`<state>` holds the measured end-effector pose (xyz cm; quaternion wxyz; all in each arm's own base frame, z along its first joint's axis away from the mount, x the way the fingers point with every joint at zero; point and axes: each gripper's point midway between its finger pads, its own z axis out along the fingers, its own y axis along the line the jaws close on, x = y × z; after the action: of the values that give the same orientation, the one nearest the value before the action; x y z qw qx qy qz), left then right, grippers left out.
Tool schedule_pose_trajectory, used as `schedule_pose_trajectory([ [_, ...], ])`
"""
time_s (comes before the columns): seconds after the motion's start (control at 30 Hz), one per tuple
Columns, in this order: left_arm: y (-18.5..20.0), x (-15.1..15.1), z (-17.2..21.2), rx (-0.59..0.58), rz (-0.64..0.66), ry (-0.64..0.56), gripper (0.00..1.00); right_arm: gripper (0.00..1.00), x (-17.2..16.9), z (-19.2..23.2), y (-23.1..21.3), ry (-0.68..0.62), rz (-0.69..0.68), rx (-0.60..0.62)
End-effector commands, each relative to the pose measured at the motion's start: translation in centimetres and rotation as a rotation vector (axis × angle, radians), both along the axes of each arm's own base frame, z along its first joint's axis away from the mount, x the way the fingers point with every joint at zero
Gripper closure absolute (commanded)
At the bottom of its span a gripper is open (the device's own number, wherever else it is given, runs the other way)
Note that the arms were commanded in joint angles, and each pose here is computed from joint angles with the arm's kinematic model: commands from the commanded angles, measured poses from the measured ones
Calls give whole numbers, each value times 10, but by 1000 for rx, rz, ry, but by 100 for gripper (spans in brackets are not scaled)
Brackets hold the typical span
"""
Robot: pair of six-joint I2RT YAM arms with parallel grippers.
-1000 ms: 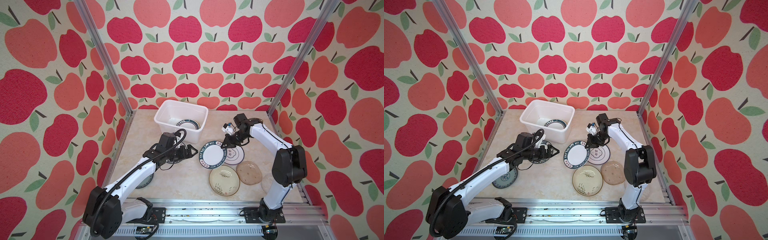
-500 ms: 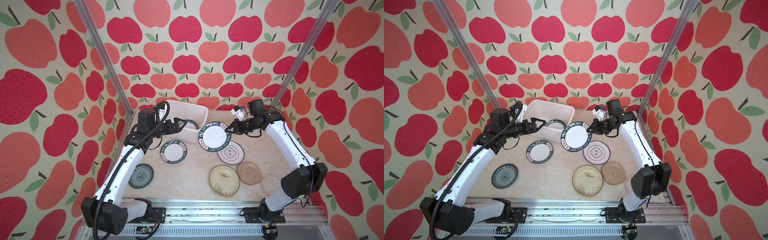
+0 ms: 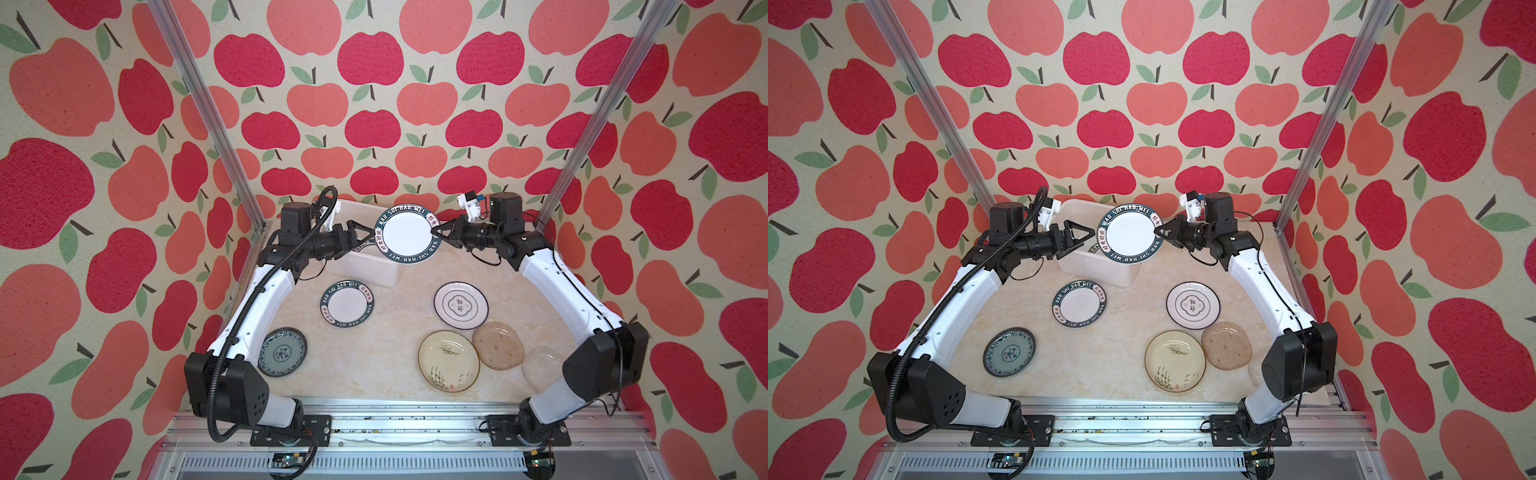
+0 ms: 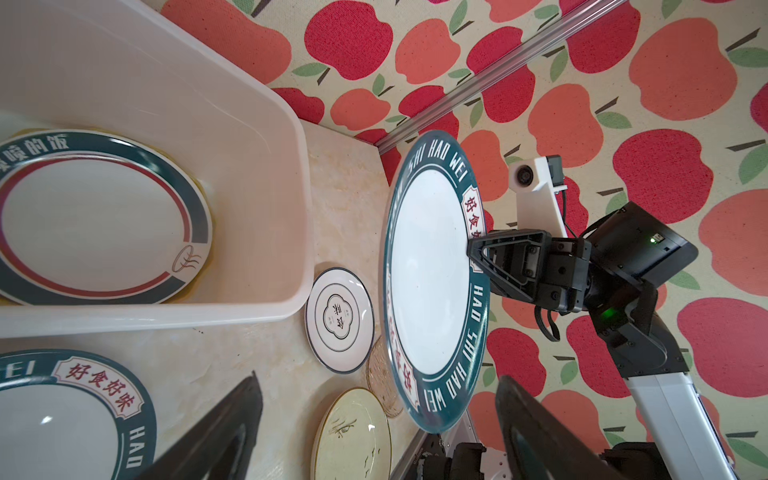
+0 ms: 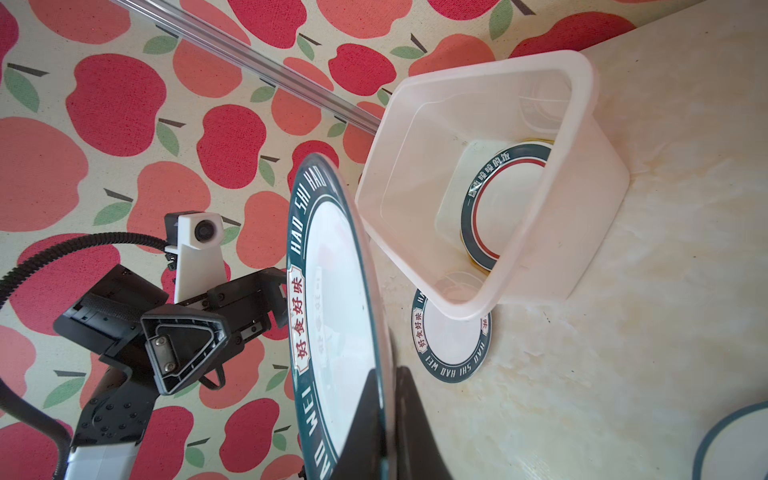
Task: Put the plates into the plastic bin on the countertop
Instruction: 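Lift the HAO SHI HAO WEI plate with the right gripper toward the left gripper, then grip the plate's rim with the left gripper while the right gripper releases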
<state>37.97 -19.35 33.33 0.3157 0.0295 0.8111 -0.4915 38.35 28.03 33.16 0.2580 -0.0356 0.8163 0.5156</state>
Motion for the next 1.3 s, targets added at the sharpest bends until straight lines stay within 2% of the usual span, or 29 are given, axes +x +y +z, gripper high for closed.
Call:
schedule_pose_trajectory([
  [0.0,-8,10,6,-67,-6,-20,12,100,10,14,12,-10,-22,73],
  [0.13,-13,18,1,-87,12,-18,18,100,13,13,22,-1,-4,85],
  [0.23,-17,22,-4,-91,15,0,35,100,16,15,25,-4,5,90],
  [0.27,-18,23,-5,-95,16,6,37,100,17,15,25,-2,7,91],
  [0.43,-24,26,-6,-100,10,8,56,100,19,11,29,11,13,102],
  [0.5,-24,27,-7,-99,11,15,60,100,20,11,31,12,17,109],
  [0.77,-26,35,-12,-98,16,40,89,100,20,9,35,21,41,118],
  [0.9,-27,40,-16,-94,27,60,100,100,22,6,37,26,47,117],
  [0.93,-26,41,-16,-91,34,66,100,100,22,6,36,28,47,115],
  [1.03,-24,45,-19,-85,52,81,100,89,25,6,35,28,43,112],
  [1.17,-13,53,-19,-66,114,85,100,63,30,5,22,28,4,92],
  [1.27,4,64,-19,-29,193,87,100,54,36,2,-1,35,-65,60],
])
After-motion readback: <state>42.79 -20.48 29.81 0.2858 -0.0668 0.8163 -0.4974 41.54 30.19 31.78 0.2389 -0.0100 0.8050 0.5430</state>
